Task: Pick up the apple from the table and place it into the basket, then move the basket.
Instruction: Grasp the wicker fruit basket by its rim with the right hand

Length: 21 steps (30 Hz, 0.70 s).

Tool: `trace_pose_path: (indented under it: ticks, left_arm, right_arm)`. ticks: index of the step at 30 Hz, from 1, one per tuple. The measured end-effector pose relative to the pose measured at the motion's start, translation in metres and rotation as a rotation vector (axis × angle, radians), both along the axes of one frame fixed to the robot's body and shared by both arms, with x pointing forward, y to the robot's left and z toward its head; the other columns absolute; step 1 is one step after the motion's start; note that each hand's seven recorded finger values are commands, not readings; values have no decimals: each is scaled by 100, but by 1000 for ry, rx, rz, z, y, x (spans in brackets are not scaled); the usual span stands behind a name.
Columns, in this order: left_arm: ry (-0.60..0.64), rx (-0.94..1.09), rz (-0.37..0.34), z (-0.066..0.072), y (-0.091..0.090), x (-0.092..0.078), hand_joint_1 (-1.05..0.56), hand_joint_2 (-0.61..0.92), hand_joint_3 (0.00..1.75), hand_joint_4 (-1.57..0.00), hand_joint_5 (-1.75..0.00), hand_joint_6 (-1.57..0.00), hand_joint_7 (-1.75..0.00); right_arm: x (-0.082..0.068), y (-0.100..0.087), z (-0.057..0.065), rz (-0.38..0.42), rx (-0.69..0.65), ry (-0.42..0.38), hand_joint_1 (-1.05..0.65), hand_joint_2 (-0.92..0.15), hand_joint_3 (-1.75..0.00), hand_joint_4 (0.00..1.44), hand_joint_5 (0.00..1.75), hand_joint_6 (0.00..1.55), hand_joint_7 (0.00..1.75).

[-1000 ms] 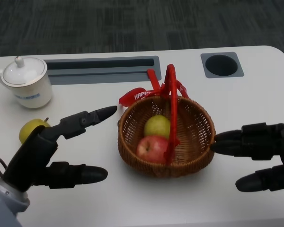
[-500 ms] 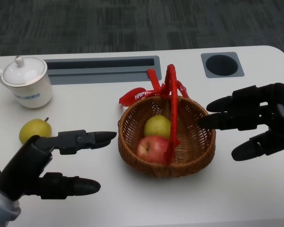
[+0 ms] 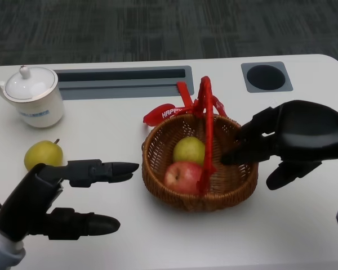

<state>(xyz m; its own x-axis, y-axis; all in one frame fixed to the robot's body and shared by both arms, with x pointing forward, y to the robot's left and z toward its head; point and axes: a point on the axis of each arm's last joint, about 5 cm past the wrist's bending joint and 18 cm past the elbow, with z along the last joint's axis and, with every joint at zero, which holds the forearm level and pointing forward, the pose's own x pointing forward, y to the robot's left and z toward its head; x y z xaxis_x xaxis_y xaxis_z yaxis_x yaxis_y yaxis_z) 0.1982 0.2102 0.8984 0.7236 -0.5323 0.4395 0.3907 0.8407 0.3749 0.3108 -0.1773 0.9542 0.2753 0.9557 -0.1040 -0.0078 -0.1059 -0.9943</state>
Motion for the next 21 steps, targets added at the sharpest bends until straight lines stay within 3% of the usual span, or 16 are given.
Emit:
trace_pose_path:
  ticks: [12,21]
  left_arm:
    - [-2,-28,8,-4,-4,-8,-56,81,0,-91,-2,-82,-1]
    - [-22,-59,12,-6,-9,-8,-54,82,0,-92,-1,-81,0]
  right_arm:
    - [2,13,-29,103,-144,-56,-74,-92,-8,73,4,60,2]
    - [2,32,-33,175,-198,-46,-68,-92,-4,78,4,65,2]
